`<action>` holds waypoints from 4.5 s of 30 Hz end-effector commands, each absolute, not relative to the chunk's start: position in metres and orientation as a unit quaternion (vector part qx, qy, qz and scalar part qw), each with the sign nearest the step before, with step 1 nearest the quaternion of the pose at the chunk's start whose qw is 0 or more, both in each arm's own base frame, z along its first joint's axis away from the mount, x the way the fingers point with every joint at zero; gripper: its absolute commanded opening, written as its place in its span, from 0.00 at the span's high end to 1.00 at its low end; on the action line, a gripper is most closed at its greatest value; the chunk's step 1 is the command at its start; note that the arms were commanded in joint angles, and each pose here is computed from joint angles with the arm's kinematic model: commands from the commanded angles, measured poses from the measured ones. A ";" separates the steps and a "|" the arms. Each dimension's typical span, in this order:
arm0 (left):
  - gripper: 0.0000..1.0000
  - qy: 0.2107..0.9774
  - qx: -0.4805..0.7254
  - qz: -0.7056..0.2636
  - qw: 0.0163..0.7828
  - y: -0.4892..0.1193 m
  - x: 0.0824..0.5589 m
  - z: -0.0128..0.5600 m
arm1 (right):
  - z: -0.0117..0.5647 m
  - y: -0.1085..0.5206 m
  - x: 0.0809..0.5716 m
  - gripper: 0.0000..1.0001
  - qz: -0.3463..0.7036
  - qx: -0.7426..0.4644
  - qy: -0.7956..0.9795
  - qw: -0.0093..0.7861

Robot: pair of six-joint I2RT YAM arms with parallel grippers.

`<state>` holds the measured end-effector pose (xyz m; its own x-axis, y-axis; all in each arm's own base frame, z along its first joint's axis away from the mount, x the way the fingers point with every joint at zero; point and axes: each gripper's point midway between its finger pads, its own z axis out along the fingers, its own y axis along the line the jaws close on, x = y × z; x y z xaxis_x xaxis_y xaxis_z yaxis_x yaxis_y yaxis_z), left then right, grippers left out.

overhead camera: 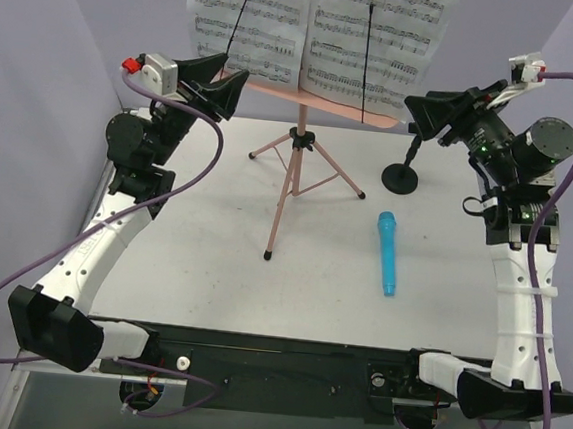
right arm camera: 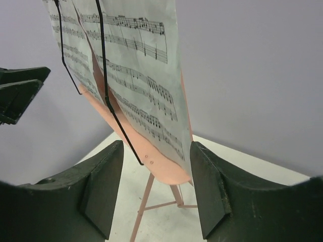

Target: Set up the instrument practice props

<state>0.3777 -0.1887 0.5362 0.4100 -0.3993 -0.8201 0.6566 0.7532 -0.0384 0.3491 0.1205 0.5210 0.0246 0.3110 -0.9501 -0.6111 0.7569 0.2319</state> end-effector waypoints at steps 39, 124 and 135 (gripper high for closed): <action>0.18 0.598 0.115 -0.375 0.699 -0.168 0.275 0.366 | 0.184 -0.022 0.574 0.27 0.053 -0.008 0.752 0.657; 0.03 0.452 0.447 -0.445 0.631 -0.230 0.212 0.347 | 0.188 0.175 0.173 0.25 0.227 -0.202 0.809 0.503; 0.03 0.381 0.608 -0.466 0.518 -0.267 0.194 0.317 | 0.200 0.152 0.173 0.26 0.211 -0.159 0.822 0.505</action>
<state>0.2151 -0.2566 0.3283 0.1756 -0.0517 -0.9831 0.9845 0.0063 0.1755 0.1726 0.1651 0.1903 -0.4390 -0.0760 -0.8953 -0.5208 0.8334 0.1846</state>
